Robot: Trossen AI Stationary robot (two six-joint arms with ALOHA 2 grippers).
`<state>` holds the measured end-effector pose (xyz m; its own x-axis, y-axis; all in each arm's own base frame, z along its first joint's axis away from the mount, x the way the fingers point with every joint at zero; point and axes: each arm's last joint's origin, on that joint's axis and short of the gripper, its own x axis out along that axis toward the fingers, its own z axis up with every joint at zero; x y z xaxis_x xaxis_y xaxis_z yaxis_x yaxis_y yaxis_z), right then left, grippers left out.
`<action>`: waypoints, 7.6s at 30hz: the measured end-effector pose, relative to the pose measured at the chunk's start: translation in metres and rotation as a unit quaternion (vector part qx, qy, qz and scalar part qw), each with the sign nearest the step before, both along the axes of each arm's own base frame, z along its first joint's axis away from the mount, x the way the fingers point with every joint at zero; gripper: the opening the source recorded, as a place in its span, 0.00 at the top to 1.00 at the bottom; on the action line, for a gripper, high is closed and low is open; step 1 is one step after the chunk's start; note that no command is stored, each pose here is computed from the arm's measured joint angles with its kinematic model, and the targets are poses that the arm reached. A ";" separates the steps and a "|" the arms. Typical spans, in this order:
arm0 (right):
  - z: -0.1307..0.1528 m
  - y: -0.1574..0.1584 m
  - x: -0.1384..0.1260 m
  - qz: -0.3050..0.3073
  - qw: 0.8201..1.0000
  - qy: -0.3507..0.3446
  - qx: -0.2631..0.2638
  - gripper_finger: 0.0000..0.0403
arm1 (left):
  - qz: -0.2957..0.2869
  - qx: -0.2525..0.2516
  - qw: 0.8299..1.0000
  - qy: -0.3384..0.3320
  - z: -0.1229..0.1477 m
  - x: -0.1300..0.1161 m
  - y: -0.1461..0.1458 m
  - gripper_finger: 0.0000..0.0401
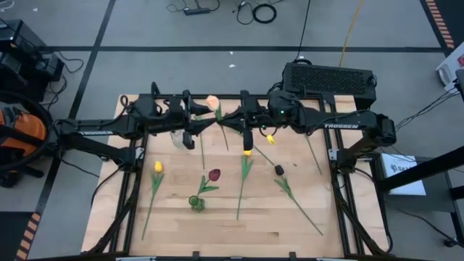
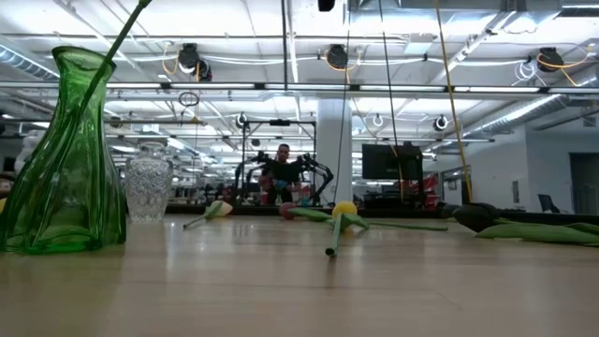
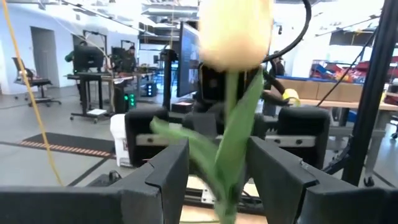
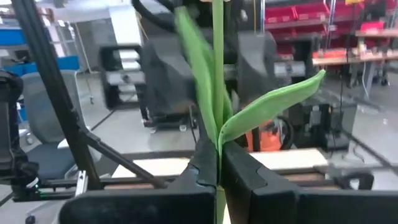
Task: Sort flowers into vase by color
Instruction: Put the right orange tulip into the transparent vase
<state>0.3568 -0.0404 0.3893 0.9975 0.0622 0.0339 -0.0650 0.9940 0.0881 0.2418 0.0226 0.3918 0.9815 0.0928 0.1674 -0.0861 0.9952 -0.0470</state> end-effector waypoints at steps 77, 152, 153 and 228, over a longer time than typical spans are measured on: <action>0.021 -0.014 -0.013 -0.014 0.997 -0.065 -0.025 1.00 | -0.002 -0.037 0.999 0.038 -0.025 0.029 0.017 0.77; -0.060 -0.016 -0.105 -0.195 0.951 0.172 0.168 0.70 | 0.240 -0.036 0.969 0.037 -0.123 -0.151 0.018 1.00; -0.060 -0.016 -0.105 -0.195 0.951 0.171 0.169 0.70 | 0.244 -0.036 0.968 0.040 -0.127 -0.150 0.018 1.00; -0.055 -0.017 -0.104 -0.197 0.955 0.147 0.163 0.69 | 0.272 -0.074 0.945 0.167 -0.195 -0.144 0.023 0.64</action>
<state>0.2526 -0.0577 0.3342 0.9106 -0.2867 -0.2976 0.3842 0.8525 0.3544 0.0982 0.0452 0.1971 0.7775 0.5972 -0.1973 -0.6178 0.7839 -0.0621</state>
